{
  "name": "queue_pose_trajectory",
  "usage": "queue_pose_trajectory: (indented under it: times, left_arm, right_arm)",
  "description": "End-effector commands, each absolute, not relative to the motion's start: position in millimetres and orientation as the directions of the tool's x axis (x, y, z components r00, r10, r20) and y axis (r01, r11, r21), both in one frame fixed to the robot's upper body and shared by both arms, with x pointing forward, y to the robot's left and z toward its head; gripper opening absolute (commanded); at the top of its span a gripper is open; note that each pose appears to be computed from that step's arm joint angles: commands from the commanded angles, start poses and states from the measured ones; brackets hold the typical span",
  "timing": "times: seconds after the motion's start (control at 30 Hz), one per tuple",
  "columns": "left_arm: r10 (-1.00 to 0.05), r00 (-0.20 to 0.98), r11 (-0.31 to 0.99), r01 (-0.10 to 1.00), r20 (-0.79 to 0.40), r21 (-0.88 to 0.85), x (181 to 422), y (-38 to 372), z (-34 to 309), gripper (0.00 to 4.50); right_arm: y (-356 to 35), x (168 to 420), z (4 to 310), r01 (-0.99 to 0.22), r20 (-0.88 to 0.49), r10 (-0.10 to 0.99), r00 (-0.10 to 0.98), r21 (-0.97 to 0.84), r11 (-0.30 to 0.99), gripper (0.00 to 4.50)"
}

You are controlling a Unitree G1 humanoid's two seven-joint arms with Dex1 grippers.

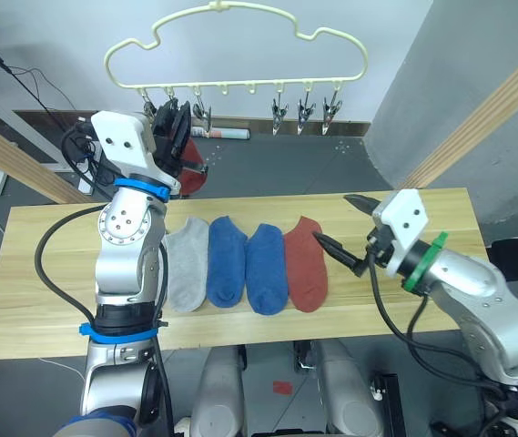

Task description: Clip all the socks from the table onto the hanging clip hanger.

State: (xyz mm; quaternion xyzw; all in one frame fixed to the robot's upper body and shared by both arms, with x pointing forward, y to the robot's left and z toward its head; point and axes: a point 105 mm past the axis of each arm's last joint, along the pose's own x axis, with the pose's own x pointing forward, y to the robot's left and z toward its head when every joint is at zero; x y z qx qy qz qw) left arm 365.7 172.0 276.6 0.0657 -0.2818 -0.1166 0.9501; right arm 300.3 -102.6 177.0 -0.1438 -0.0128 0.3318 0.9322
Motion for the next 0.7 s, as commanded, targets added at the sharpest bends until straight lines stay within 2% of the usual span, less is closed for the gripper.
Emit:
queue_pose_trajectory:
  times: [0.03, 0.13, 0.33, 0.47, 0.6, 0.7]
  left_arm:
    - [-0.284, 0.773, 0.957, 0.193, 0.567, 0.216, 353.7, 170.1, 292.4, 0.36]
    - [-0.299, 0.773, 0.953, 0.218, 0.56, 0.208, 353.1, 169.2, 293.1, 0.36]
    - [-0.329, 0.775, 0.944, 0.255, 0.539, 0.208, 351.4, 166.8, 292.8, 0.36]
    - [-0.332, 0.779, 0.943, 0.257, 0.532, 0.211, 351.1, 167.8, 291.6, 0.36]
    - [-0.333, 0.783, 0.943, 0.259, 0.525, 0.211, 351.7, 167.5, 290.0, 0.36]
    - [-0.334, 0.783, 0.942, 0.261, 0.524, 0.211, 352.0, 166.7, 290.1, 0.36]
  right_arm:
    - [-97.0, 312.1, 156.3, -0.563, -0.132, 0.549, 0.825, -0.264, 0.783, 4.5]
    - [-91.3, 327.7, 134.3, -0.488, -0.182, 0.453, 0.872, -0.279, 0.827, 4.5]
    - [-75.4, 347.4, 124.2, -0.384, -0.132, 0.365, 0.922, -0.176, 0.906, 4.5]
    - [-64.0, 352.6, 117.7, -0.351, -0.129, 0.335, 0.934, -0.143, 0.925, 4.5]
    - [-62.6, 361.3, 109.1, -0.256, -0.135, 0.239, 0.961, -0.123, 0.959, 4.5]
    - [-53.5, 361.8, 99.4, -0.252, -0.155, 0.236, 0.959, -0.094, 0.963, 4.5]
